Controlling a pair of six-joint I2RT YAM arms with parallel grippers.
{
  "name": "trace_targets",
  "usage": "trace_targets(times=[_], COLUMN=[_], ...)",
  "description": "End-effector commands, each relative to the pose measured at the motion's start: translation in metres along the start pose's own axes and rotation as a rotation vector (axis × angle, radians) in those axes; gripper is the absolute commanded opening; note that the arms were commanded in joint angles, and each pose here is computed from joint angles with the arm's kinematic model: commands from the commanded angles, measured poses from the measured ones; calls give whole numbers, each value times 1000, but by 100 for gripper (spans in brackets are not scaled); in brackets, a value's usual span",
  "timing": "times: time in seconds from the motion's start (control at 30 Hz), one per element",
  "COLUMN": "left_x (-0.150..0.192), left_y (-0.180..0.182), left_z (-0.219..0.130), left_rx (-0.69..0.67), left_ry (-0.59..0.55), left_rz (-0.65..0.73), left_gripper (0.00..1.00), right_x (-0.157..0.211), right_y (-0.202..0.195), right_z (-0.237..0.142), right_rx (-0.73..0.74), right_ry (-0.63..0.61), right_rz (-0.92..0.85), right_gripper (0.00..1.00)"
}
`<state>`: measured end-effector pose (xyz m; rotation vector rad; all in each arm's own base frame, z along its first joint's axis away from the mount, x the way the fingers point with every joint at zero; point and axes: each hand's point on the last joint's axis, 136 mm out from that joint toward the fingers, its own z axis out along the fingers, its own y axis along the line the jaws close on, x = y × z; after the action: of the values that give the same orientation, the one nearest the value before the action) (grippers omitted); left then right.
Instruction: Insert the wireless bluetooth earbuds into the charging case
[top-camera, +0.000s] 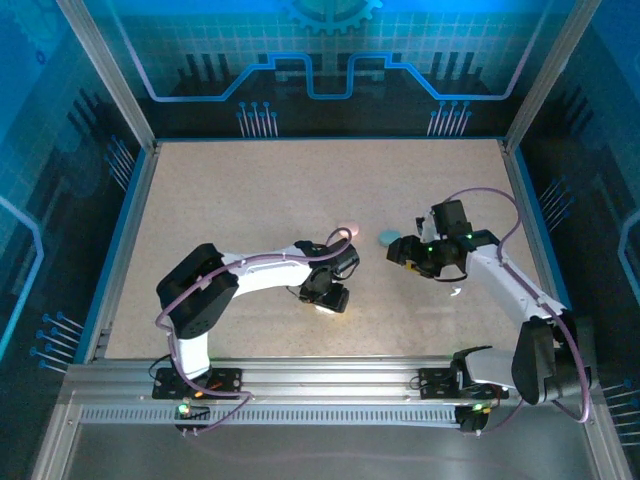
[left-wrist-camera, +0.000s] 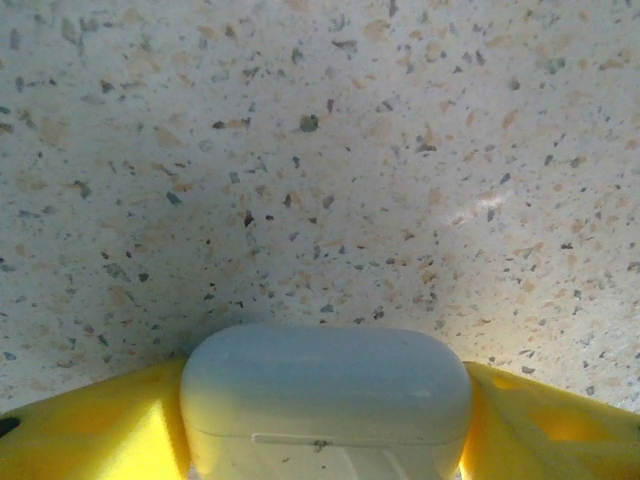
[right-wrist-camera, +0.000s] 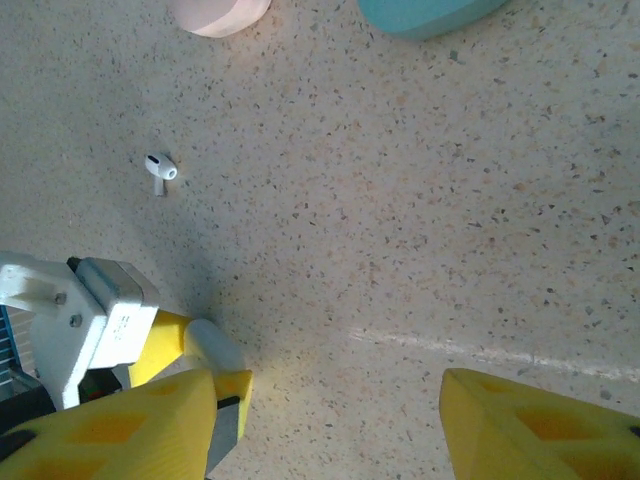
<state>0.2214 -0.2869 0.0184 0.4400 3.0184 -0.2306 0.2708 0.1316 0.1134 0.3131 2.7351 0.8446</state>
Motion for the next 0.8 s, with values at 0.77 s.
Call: trace_targets(times=[0.77], left_x=[-10], left_y=[118], left_z=[-149], left_rx=[204], left_ry=[-624], left_rz=[-335], left_gripper=[81], right_x=[87], right_y=[88], right_z=[105], right_rx=[-49], right_ry=[-29], right_rz=[-1267], right_gripper=[71])
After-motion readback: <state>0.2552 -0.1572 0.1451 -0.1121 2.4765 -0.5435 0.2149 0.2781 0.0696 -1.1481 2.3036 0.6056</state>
